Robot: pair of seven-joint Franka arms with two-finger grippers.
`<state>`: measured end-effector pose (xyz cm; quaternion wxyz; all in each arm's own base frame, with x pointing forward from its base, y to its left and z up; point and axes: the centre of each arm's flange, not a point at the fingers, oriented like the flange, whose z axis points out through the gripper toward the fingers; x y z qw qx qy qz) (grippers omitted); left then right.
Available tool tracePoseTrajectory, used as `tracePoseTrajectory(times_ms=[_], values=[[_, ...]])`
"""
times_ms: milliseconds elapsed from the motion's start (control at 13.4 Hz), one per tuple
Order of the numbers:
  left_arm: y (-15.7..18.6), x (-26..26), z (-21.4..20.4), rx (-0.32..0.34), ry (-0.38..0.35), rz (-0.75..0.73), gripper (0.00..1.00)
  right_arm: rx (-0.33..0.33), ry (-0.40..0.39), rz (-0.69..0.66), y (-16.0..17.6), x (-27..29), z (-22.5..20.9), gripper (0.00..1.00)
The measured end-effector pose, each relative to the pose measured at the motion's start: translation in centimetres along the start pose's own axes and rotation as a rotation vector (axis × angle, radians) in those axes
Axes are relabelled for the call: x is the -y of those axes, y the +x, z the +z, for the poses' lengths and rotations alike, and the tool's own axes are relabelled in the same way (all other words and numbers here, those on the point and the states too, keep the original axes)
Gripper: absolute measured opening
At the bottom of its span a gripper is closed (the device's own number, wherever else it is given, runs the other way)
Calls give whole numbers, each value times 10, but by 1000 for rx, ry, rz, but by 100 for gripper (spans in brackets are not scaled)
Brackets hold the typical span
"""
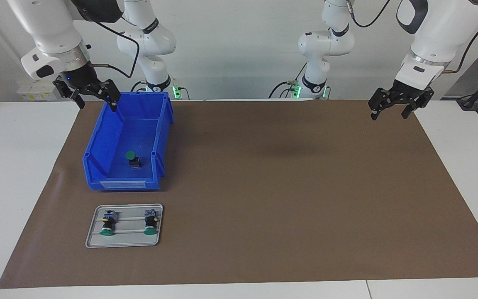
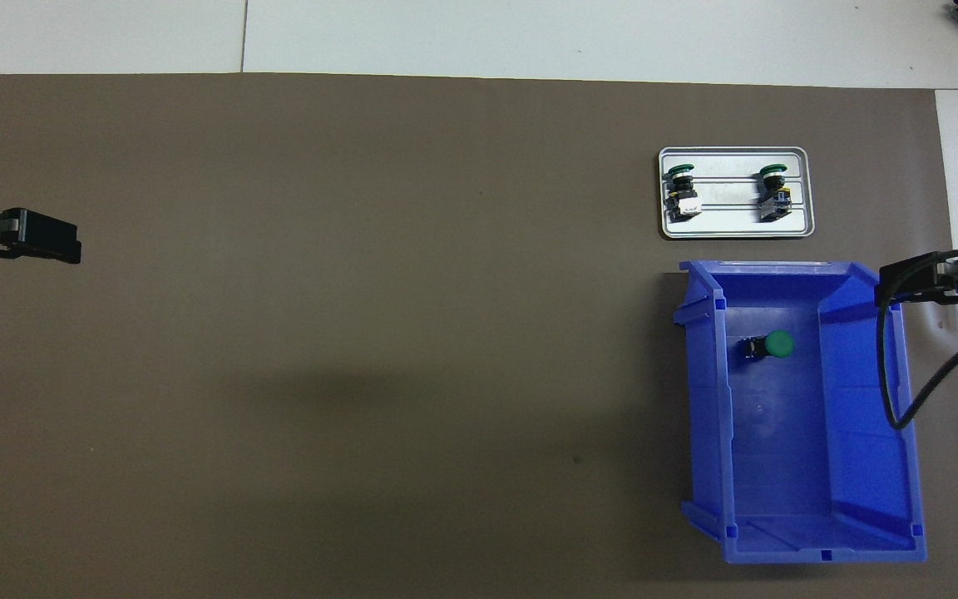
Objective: Place and press button with both arms
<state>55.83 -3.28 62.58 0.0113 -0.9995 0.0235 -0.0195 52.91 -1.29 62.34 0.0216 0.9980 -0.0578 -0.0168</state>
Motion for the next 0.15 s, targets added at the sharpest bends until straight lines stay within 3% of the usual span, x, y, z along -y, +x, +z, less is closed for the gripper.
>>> tracePoseTrajectory(times_ms=[149], values=[[0,0,0,0,0,0,100,3,0,0,0,0,0,100]])
